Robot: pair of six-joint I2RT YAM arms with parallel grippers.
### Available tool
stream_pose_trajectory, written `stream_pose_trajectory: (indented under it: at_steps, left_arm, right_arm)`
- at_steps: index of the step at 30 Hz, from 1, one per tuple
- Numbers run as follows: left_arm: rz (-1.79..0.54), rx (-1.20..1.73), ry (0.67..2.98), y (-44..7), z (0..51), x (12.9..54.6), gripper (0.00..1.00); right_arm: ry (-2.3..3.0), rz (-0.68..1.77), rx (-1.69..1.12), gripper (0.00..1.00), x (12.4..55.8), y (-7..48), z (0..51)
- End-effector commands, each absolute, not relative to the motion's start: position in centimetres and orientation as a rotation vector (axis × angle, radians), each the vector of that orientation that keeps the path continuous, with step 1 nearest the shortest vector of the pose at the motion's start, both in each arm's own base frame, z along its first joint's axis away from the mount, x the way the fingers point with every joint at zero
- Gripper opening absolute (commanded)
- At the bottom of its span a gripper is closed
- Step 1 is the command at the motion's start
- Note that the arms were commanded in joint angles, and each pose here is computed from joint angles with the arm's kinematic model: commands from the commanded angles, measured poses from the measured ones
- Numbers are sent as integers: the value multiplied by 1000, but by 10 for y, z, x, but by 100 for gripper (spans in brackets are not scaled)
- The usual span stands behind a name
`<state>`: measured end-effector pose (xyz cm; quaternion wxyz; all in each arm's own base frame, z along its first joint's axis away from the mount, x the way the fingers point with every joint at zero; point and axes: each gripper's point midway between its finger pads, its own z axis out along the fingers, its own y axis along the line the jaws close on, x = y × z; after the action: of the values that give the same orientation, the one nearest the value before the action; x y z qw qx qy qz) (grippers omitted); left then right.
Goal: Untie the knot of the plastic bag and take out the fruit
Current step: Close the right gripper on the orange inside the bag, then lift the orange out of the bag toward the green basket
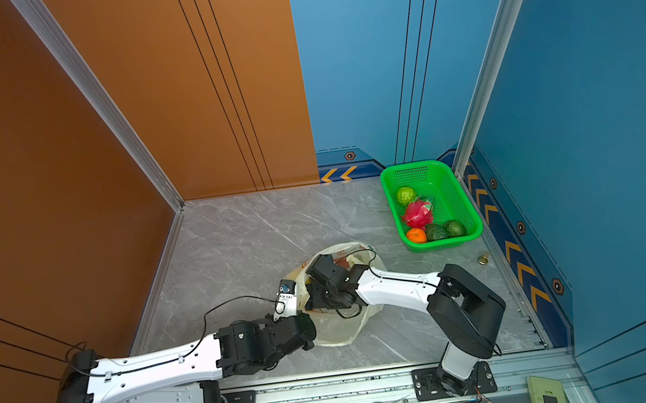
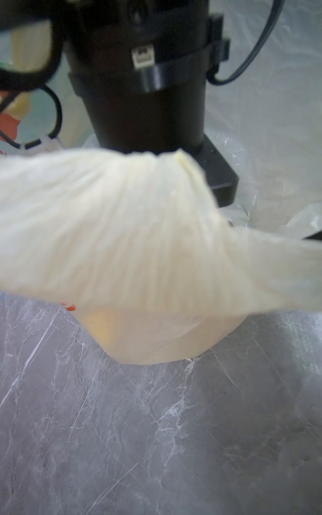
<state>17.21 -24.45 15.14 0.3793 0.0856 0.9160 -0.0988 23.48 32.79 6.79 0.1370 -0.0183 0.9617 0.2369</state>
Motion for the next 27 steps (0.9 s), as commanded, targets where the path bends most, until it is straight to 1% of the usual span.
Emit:
stream_pose_trajectory:
  at_steps: [1, 5, 7, 9, 13, 17, 23, 27]
  left_arm:
    - [-207, 216, 2339, -237, 152, 175, 0]
    - [-206, 215, 2341, -235, 151, 175, 0]
    - [-207, 216, 2342, -235, 151, 175, 0]
    - [-209, 218, 2341, -235, 151, 175, 0]
    - [-210, 212, 2337, -233, 153, 176, 0]
    - [-215, 210, 2331, -232, 155, 176, 0]
    - [-207, 198, 2320, -229, 158, 180, 0]
    - [-192, 179, 2309, -228, 160, 185, 0]
  right_arm:
    - [2735, 713, -5, 87, 247, 342, 73]
    - [2732, 728, 9, 84, 254, 351, 68]
    - [2742, 735, 9, 81, 255, 357, 61]
    - [2756, 731, 21, 76, 257, 359, 53]
    - [2754, 718, 43, 63, 259, 359, 47]
    - [2741, 724, 59, 54, 260, 354, 54]
    - [2733, 720, 65, 49, 256, 338, 78]
    - [2736, 689, 32, 48, 248, 324, 98]
